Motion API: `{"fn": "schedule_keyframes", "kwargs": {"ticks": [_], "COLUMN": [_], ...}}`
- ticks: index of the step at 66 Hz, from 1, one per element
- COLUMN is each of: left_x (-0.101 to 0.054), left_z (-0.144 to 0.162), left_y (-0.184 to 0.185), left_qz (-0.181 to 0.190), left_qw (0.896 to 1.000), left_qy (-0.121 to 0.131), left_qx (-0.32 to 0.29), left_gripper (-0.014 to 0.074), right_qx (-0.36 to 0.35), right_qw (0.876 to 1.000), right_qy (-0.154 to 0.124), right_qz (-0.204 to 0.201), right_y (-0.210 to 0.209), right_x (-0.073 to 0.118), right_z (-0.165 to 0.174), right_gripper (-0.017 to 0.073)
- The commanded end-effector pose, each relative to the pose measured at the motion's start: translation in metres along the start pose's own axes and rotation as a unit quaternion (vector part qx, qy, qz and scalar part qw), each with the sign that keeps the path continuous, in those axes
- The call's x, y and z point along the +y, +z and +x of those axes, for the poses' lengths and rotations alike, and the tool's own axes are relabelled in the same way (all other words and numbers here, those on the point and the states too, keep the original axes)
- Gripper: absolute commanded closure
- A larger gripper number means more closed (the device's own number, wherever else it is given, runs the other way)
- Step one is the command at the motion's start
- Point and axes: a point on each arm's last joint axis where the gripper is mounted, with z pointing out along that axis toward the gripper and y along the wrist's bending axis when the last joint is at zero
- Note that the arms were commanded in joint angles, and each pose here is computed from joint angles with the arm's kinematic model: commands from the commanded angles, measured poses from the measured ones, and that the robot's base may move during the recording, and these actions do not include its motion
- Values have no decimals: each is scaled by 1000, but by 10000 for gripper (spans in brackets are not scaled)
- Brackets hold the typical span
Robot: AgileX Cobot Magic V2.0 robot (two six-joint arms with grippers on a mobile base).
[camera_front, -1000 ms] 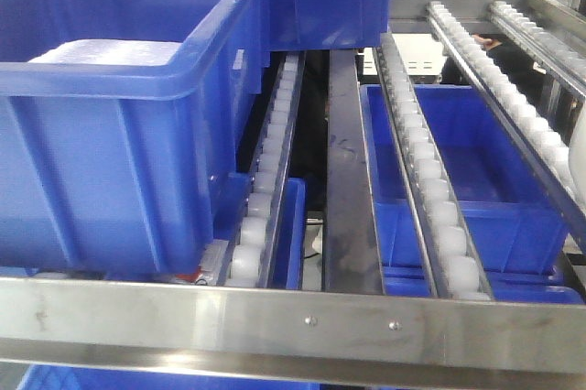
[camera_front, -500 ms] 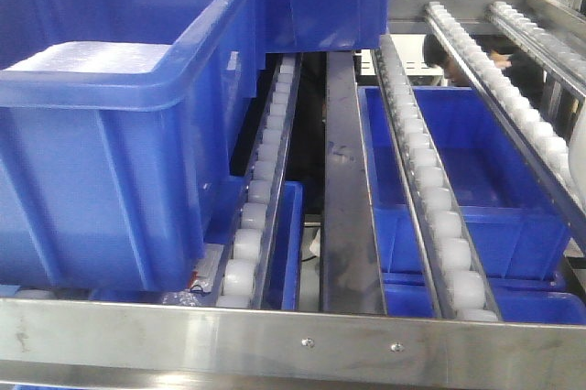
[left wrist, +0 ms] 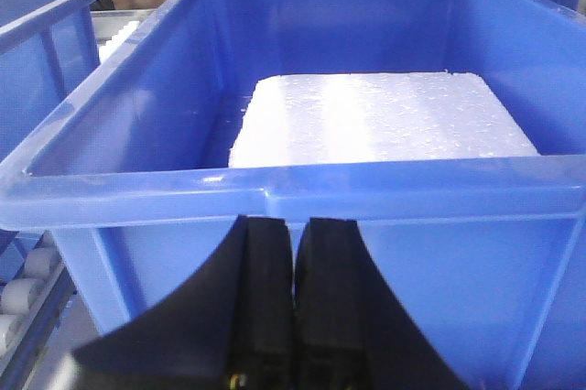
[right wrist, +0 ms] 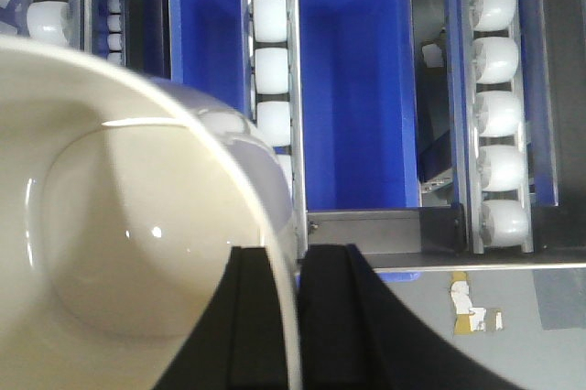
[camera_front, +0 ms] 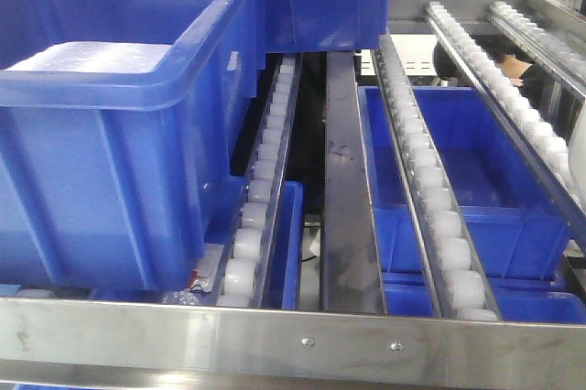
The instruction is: Move white bin to right shelf second layer
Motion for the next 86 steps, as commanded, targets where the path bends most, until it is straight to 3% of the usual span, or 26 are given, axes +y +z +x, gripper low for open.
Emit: {"fn": "schedule_keyframes", "kwargs": {"ticks": [1, 25, 45, 64, 86], "left_x": [0, 0, 0, 0, 0], "left_z": [4, 4, 4, 4, 4], "left_y": [0, 0, 0, 0, 0], "left_qz": [-2, -2, -2, -2, -2], "left_qw": [1000, 1000, 1000, 1000, 1000], "left_qy": [-4, -4, -4, -4, -4], "left_qx": [-30, -30, -30, -30, -30], "left_gripper": [509, 509, 509, 509, 509], "right_qx": [-50, -78, -27, -8, 12], "right_qw": [999, 996, 998, 999, 999], "right_qy": [0, 26, -42, -42, -43], "right_qz": [-8, -44, -33, -33, -31], "right_y": [-8, 4, 53, 93, 107], "right_x": [2, 9, 13, 15, 15], "right_z": [-12, -27, -52, -58, -55], "right_gripper": [510, 510, 510, 510, 510]}}
